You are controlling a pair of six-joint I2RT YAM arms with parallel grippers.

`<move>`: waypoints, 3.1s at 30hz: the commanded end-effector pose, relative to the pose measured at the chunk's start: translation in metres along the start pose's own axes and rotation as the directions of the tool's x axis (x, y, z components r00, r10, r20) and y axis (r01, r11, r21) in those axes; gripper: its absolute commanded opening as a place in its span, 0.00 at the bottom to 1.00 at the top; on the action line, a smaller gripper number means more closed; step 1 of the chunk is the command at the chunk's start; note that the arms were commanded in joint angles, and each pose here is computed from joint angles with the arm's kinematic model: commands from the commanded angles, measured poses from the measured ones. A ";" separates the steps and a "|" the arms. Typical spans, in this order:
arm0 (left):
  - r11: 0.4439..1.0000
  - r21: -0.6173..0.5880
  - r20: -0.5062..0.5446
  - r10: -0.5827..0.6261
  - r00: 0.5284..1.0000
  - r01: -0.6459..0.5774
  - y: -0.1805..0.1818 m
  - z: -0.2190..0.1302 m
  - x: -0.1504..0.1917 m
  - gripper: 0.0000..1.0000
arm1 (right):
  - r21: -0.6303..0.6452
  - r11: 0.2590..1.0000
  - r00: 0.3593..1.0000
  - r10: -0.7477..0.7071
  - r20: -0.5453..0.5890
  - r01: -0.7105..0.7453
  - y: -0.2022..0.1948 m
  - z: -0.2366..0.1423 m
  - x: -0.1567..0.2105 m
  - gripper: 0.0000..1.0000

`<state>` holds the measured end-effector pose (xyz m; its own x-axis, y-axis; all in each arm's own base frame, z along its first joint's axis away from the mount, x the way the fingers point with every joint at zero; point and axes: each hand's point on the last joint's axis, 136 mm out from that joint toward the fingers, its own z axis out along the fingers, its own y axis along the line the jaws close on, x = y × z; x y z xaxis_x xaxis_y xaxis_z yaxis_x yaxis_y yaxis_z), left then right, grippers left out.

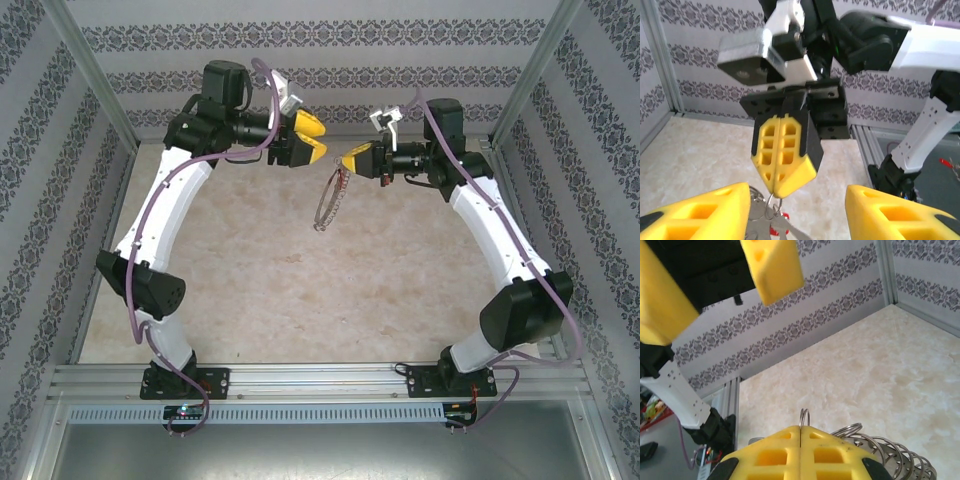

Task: Put the keys on the keyring

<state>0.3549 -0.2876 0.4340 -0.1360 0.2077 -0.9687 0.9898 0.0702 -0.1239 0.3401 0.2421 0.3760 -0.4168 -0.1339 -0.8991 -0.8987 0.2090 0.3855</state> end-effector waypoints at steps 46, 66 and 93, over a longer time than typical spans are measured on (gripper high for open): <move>0.963 0.200 -0.083 -0.165 0.983 0.179 -0.001 0.033 0.059 0.15 | -0.080 0.994 0.994 -0.083 -0.076 0.077 0.020 0.023 0.005 0.00; 0.960 0.202 -0.109 -0.176 0.978 0.195 -0.008 0.030 0.066 0.15 | -0.049 0.995 0.994 -0.085 -0.063 0.082 0.013 0.020 0.001 0.00; 0.991 0.105 0.073 -0.092 0.993 0.084 -0.005 0.019 0.000 0.00 | 0.351 0.935 0.973 -0.127 0.191 0.054 -0.017 -0.015 0.039 0.44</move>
<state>0.3697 -0.3087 0.3873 -0.3319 0.1969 -0.9225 0.9429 0.0402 -0.3306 0.3298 0.2148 0.3115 -0.3754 -0.0229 -0.9266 -0.7972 0.5179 0.3102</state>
